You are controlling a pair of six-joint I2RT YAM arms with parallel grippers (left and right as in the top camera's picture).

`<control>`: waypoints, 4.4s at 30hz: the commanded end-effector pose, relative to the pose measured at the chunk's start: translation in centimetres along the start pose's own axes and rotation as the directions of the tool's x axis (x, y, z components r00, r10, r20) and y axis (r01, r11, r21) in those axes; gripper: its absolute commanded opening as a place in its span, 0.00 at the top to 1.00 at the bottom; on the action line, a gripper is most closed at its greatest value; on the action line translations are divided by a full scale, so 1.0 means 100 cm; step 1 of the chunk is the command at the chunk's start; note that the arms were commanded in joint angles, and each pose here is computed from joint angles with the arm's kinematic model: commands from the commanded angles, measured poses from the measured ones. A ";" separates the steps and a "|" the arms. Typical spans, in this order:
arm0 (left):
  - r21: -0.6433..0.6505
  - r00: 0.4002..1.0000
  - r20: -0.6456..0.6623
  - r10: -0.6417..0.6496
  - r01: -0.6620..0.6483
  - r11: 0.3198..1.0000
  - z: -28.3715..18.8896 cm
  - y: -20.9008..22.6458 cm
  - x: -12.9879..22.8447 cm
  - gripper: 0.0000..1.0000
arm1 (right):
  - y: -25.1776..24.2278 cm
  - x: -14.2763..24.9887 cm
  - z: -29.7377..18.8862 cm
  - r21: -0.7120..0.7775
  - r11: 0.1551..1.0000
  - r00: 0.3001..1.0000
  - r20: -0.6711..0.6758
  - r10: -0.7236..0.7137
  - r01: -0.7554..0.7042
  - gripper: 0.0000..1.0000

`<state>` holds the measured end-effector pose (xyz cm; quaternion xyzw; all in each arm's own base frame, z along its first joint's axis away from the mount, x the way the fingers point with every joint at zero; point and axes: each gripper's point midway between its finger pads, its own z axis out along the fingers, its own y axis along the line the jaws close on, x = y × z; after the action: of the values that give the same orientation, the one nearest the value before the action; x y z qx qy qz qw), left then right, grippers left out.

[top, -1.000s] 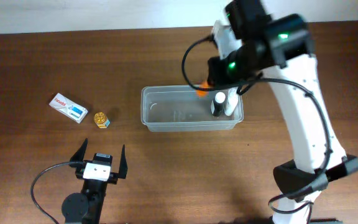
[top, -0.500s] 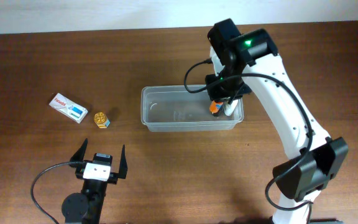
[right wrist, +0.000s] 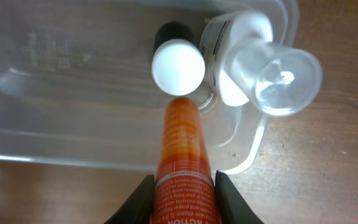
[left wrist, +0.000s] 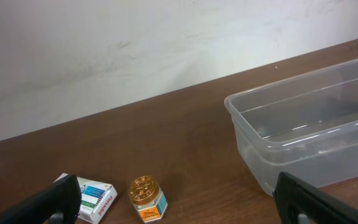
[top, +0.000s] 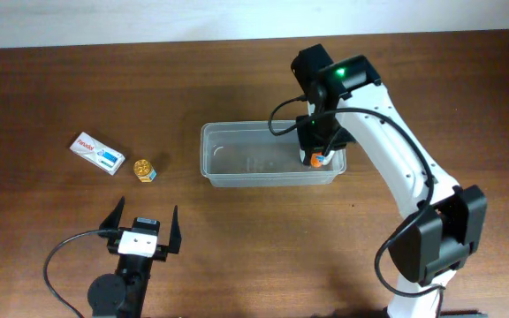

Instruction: Pack container

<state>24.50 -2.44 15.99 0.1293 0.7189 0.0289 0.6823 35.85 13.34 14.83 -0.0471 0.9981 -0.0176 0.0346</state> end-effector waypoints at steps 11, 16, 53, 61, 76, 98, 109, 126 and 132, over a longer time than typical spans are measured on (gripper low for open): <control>-0.010 1.000 -0.001 0.012 -0.012 1.000 0.000 0.002 0.001 0.01 | -0.002 0.002 0.037 0.025 0.999 1.000 0.001 0.027 -0.027 0.77; -0.010 1.000 -0.001 0.012 -0.012 1.000 0.000 0.002 0.001 0.01 | -0.010 0.002 0.048 0.029 0.998 0.998 -0.005 0.056 -0.056 0.77; -0.010 1.000 -0.001 0.012 -0.012 1.000 0.000 0.002 0.001 0.01 | -0.009 -0.009 0.032 -0.040 0.996 0.995 0.062 0.080 -0.077 0.48; -0.010 1.000 -0.001 0.012 -0.012 1.000 0.000 0.002 0.001 0.01 | -0.011 -0.018 -0.036 -0.072 0.995 0.982 0.171 0.082 -0.071 0.39; -0.010 1.000 -0.001 0.012 -0.012 1.000 0.000 0.002 0.001 0.01 | -0.149 0.003 -0.130 -0.088 0.903 0.862 0.273 0.427 -0.420 0.02; -0.011 1.000 0.000 0.012 -0.012 1.000 0.000 0.002 0.001 0.01 | -0.269 0.056 -0.120 -0.032 0.691 0.671 0.210 0.711 -0.722 0.02; -0.086 0.989 -0.070 -0.131 0.125 0.988 -0.011 0.023 -0.032 0.01 | -0.269 0.056 -0.120 -0.032 0.691 0.671 0.210 0.711 -0.722 0.02; 0.242 0.672 -0.724 -0.156 0.459 0.855 0.030 -0.025 -0.107 0.01 | -0.269 0.056 -0.120 -0.032 0.691 0.671 0.210 0.711 -0.722 0.02; 0.186 0.474 -0.871 -0.130 0.563 0.805 0.041 -0.041 -0.056 0.01 | -0.269 0.056 -0.120 -0.032 0.691 0.671 0.210 0.711 -0.722 0.02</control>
<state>27.75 -7.24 21.22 0.1063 0.9480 -0.1861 0.2353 31.97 -13.31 26.94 0.3399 0.9306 -0.0221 0.1337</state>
